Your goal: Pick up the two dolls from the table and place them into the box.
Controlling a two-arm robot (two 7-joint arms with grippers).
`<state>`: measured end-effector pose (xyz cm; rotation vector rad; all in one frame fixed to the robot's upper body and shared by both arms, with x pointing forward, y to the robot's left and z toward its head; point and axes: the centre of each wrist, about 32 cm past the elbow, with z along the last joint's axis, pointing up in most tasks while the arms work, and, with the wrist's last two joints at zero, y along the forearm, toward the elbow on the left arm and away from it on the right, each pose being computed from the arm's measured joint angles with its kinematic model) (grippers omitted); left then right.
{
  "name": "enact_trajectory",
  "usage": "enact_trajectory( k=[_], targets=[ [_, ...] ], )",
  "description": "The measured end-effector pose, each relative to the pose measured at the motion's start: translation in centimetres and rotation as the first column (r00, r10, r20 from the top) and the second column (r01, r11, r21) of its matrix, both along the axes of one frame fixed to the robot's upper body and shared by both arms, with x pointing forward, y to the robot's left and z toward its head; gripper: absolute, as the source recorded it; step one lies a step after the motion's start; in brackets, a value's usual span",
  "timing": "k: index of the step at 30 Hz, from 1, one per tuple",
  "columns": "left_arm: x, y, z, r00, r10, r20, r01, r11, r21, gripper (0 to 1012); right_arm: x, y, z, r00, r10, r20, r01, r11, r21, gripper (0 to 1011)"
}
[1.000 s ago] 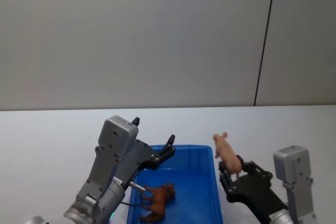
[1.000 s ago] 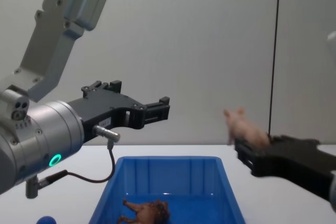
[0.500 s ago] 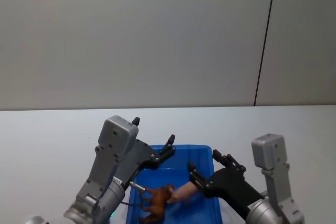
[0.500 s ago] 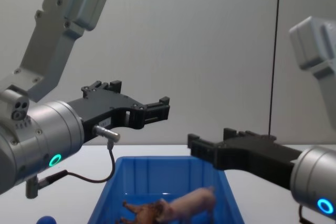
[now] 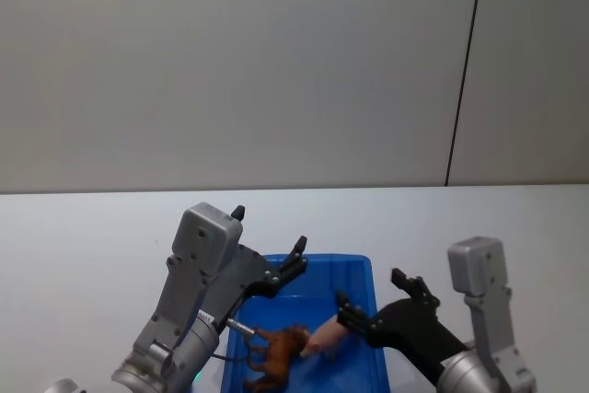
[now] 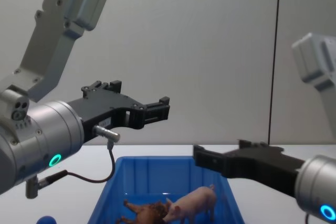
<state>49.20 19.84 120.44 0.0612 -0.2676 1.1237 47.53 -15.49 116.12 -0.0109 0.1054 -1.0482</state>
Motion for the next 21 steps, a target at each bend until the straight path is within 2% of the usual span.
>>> enact_trajectory(
  k=[11,21],
  targets=[
    [0.00,0.00,0.00,1.0000,0.000,0.000,0.000,1.0000,0.000,1001,-1.4,-1.6,-0.8,0.993,-0.119,-0.021,0.119,0.993,-0.004,1001],
    [-0.01,0.01,-0.01,1.0000,0.000,0.000,0.000,1.0000,0.000,1001,-2.1,-2.4,-1.1,0.985,-0.170,-0.027,0.170,0.985,-0.009,1001]
  ],
)
